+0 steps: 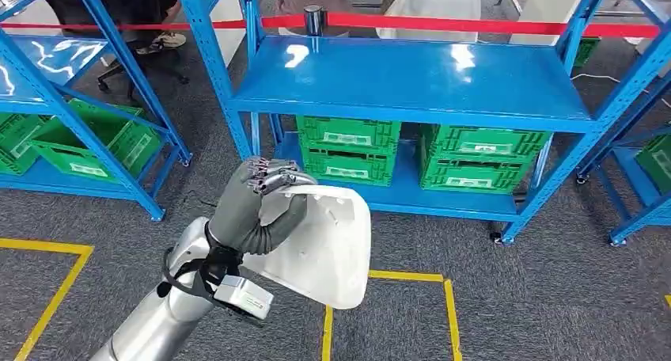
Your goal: Take the parts from the cabinet and place them on the table.
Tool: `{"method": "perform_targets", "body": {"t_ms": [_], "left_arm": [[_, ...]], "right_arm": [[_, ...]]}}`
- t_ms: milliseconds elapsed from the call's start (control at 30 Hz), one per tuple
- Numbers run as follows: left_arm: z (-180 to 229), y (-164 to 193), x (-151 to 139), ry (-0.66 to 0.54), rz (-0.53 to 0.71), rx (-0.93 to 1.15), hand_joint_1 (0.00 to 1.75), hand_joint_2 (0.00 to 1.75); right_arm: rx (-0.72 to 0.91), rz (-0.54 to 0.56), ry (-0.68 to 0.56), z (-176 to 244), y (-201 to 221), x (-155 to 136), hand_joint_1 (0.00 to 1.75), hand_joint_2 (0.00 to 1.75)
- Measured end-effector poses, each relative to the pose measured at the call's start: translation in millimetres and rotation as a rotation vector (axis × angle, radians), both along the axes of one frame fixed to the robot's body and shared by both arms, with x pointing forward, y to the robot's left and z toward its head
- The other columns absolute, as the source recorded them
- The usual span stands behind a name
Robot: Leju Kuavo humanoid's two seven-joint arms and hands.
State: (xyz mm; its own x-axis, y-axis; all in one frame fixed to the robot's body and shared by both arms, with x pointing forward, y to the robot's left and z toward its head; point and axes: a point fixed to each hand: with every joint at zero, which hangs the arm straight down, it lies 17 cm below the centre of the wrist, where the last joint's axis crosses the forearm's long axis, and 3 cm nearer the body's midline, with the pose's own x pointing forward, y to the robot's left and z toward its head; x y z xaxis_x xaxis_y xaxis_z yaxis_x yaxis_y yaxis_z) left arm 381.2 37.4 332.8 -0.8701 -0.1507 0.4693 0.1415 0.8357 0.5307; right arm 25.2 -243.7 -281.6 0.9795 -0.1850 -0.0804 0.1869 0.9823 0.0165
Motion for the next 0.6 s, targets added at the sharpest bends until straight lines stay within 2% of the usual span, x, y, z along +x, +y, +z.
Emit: {"method": "perform_targets", "body": {"t_ms": [600], "left_arm": [[-12.2, 5.3, 0.5, 0.014, 0.03, 0.014, 1.75, 1.75]], "right_arm": [[0.011, 0.001, 0.003, 0.2, 2.5, -2.6, 0.0, 0.0]]}}
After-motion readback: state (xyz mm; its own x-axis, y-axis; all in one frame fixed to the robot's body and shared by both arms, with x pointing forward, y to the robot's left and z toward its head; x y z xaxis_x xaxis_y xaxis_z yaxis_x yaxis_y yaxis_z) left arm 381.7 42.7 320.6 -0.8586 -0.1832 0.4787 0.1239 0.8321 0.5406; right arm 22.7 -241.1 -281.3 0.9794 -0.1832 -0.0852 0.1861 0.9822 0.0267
